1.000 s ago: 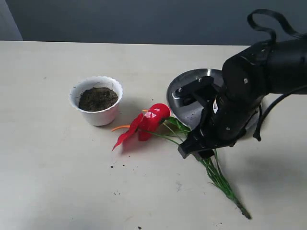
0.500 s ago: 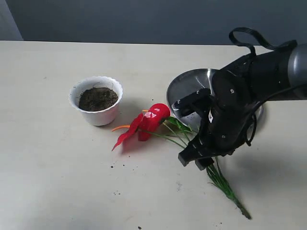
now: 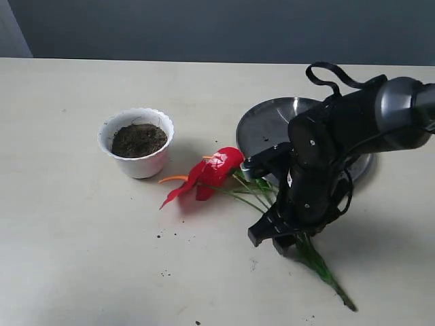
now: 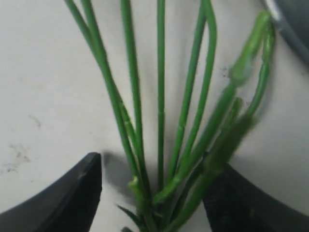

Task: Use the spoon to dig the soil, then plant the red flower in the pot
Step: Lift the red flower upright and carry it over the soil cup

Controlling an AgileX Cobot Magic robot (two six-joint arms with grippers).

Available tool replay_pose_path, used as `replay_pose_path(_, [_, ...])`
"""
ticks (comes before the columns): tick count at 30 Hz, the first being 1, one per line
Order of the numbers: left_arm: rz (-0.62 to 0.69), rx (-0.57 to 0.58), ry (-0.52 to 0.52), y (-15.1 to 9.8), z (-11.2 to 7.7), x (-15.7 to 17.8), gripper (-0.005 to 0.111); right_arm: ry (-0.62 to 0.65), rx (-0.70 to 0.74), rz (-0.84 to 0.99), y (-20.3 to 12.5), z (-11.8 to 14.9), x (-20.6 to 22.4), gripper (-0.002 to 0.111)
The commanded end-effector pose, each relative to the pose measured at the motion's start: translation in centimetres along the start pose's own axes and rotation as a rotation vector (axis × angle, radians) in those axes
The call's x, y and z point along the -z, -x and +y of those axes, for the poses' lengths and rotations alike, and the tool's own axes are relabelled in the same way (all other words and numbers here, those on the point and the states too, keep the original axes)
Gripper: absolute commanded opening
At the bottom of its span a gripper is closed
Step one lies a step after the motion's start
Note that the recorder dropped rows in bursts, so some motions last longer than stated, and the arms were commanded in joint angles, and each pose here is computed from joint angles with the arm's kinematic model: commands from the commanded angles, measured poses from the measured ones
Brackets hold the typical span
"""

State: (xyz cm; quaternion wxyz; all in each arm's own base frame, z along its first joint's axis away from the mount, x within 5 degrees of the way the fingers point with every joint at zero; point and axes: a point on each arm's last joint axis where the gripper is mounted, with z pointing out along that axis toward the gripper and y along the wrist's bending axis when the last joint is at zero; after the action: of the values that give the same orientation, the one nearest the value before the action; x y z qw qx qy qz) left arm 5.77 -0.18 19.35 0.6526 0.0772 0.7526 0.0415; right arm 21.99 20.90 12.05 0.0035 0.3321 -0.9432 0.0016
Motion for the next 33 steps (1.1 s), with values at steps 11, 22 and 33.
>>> replay_pose_path(11, [-0.008,0.009,-0.001,0.0,0.0,0.0,0.000,-0.003,-0.001,0.036,0.0,0.0,-1.5,0.001])
replay_pose_path(22, [-0.008,0.009,-0.001,0.0,0.0,0.0,0.000,0.102,-0.070,-0.412,0.8,0.5,7.3,0.000])
replay_pose_path(33, [-0.008,0.009,-0.001,0.0,0.0,0.0,0.000,0.144,-0.087,-0.988,2.1,0.3,14.6,0.000])
